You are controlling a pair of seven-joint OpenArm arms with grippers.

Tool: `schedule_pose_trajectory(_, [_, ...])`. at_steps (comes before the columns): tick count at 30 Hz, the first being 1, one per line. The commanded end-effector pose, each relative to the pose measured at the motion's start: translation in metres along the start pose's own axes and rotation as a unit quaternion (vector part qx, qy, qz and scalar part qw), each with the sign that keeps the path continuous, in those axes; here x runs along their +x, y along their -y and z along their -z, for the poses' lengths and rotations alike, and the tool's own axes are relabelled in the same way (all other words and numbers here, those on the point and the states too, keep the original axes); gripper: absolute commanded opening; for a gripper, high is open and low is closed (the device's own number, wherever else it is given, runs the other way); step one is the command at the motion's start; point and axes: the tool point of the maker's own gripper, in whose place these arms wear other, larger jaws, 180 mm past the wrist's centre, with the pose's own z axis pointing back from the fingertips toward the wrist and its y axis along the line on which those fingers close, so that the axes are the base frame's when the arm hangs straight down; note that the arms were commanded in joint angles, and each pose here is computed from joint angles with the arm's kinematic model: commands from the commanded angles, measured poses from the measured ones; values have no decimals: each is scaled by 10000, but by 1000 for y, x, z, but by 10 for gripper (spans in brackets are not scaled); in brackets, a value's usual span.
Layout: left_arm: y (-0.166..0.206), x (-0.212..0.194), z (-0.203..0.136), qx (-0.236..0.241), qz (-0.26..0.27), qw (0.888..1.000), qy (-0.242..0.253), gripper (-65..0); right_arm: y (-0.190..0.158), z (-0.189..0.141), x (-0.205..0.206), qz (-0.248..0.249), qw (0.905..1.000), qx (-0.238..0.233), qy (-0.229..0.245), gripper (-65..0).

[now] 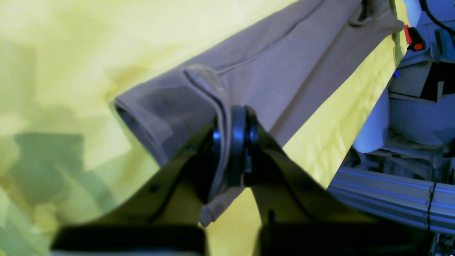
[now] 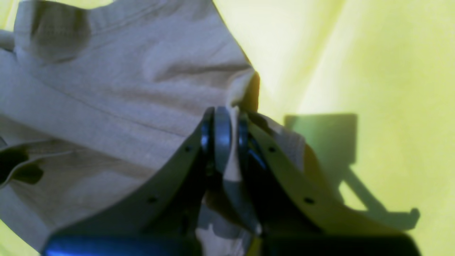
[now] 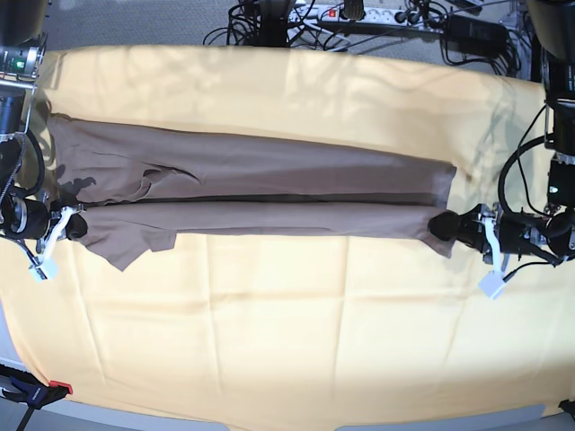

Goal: Fold the T-shirt properly
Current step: 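Grasp the hem corners and fold the hem over toward the collar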

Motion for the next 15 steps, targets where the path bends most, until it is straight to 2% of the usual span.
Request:
schedule_pose_trajectory(1, [2, 11, -11, 28, 106, 9998, 143, -559, 15, -18, 22, -114, 9994, -185, 265, -449])
schedule_pose_trajectory(3, [1, 4, -7, -5, 52, 9999, 96, -373, 21, -23, 21, -132, 9993, -261, 245, -270])
schedule_pose_trajectory(4, [2, 1, -5, -24, 23, 10000, 71, -310, 24, -26, 22, -137, 9992, -293, 249, -229])
schedule_pose_trajectory(5, [2, -2, -4, -39, 0, 10000, 54, -289, 25, -28, 24, -121, 9991, -284, 297, -226])
schedule_pose_trajectory(11, [1, -18, 4, -97, -137, 9998, -64, -290, 13, -31, 47, 58, 9965, 43, 830, -226])
schedule_pose_trajectory(15, [1, -21, 5, -112, -127, 9998, -78, -290, 0, -16, 60, -12, 9936, 79, 1127, -226])
